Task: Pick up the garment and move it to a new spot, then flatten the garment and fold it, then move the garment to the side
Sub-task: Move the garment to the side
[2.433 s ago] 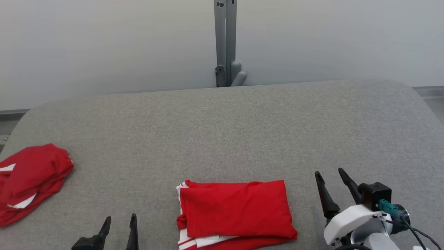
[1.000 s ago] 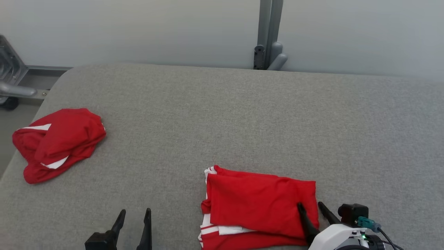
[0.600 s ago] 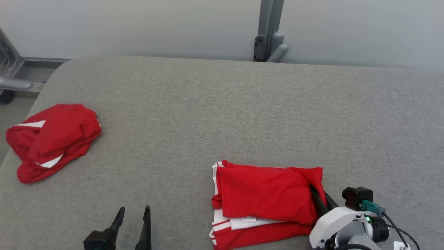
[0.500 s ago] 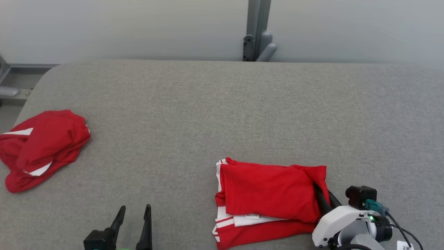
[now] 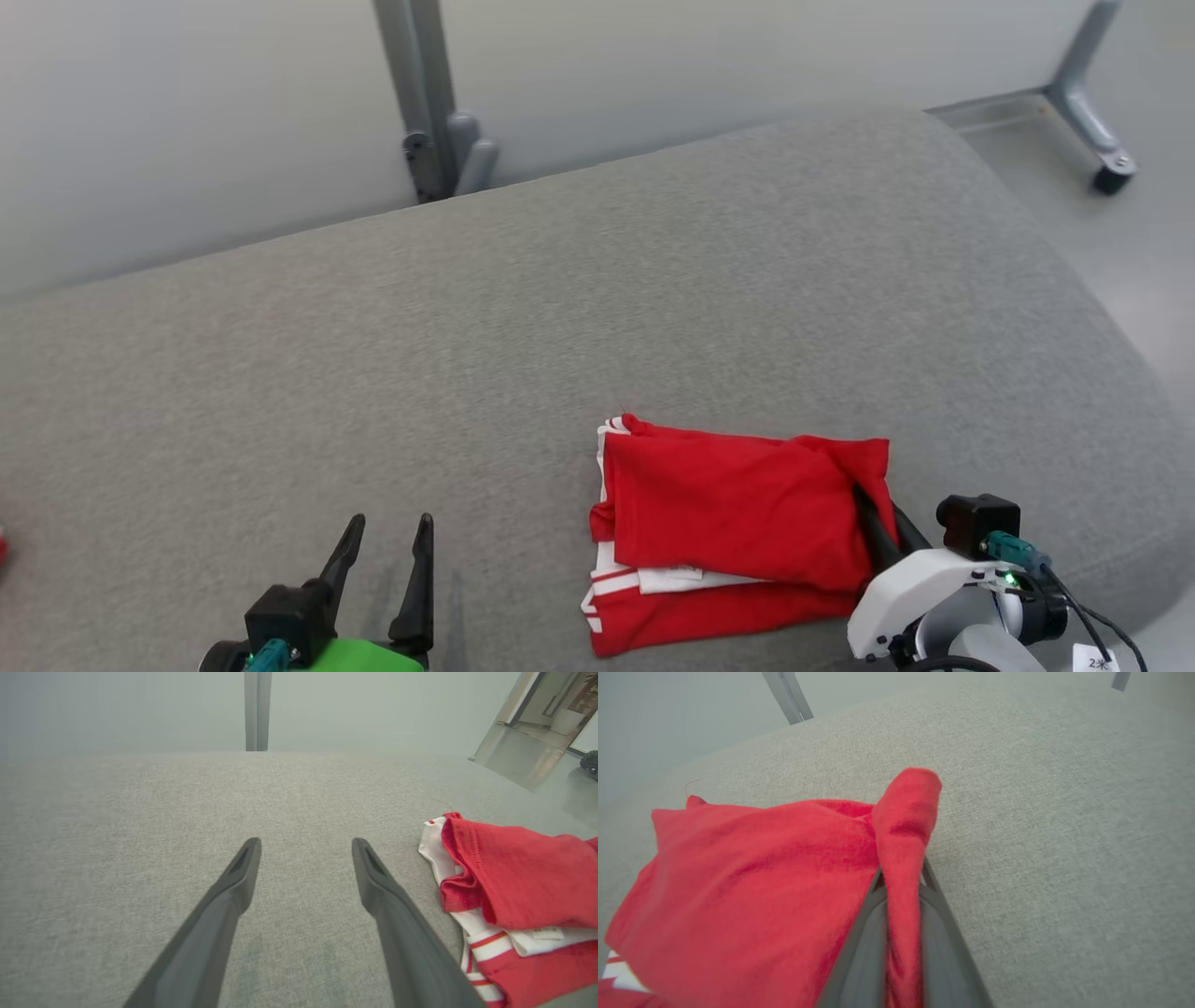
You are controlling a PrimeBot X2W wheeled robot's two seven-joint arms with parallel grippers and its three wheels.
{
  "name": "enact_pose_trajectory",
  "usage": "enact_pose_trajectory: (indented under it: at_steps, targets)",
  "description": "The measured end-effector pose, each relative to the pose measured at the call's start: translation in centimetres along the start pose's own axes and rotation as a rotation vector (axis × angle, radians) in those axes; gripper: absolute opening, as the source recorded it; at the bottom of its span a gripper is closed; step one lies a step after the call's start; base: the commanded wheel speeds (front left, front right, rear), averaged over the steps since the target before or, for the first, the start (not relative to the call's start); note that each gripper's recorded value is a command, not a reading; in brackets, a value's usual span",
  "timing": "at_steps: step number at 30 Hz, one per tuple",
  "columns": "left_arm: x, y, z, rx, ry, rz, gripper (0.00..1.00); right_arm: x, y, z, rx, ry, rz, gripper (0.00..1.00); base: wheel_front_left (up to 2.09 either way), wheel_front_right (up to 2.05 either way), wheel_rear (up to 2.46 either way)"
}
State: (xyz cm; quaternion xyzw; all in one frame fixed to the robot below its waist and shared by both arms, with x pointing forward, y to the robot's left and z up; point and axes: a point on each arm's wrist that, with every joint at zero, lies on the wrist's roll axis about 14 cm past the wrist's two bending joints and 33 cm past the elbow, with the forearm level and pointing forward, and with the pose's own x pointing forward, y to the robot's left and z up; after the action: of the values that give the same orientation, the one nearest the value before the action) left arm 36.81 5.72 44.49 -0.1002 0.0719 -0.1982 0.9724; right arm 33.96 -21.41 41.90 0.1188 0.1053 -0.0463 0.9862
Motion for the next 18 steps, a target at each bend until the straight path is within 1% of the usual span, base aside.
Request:
enact_pose_trajectory:
  at_steps: [4,8,11,14,16,17,18]
  targets:
    - [1.9,-2.7,-0.1,0.008,0.010,-0.092,1.00,-1.5,-1.9,0.2,0.004,-0.014,-0.056,0.00,0.00,0.00,0.00]
    - [3.2,-4.8,-0.5,0.021,0.024,-0.165,1.00,-1.8,-2.6,0.9,-0.015,-0.029,-0.075,0.00,0.00,0.00,0.00]
    - [4.1,-5.7,-0.7,0.041,0.026,-0.204,1.00,-0.8,-2.9,2.2,-0.044,-0.046,-0.075,0.00,0.00,0.00,0.00]
    - [5.5,-6.1,0.6,0.070,-0.018,-0.226,1.00,1.0,-3.5,4.7,-0.075,-0.091,-0.083,0.00,0.00,0.00,0.00]
    - [6.5,-5.6,2.0,0.098,-0.064,-0.226,1.00,2.5,-3.7,6.8,-0.103,-0.129,-0.087,0.00,0.00,0.00,0.00]
    - [6.5,-5.6,2.0,0.098,-0.064,-0.226,1.00,2.5,-3.7,6.8,-0.103,-0.129,-0.087,0.00,0.00,0.00,0.00]
    - [6.9,-5.3,2.7,0.113,-0.086,-0.226,1.00,3.3,-3.9,7.9,-0.121,-0.145,-0.089,0.00,0.00,0.00,0.00]
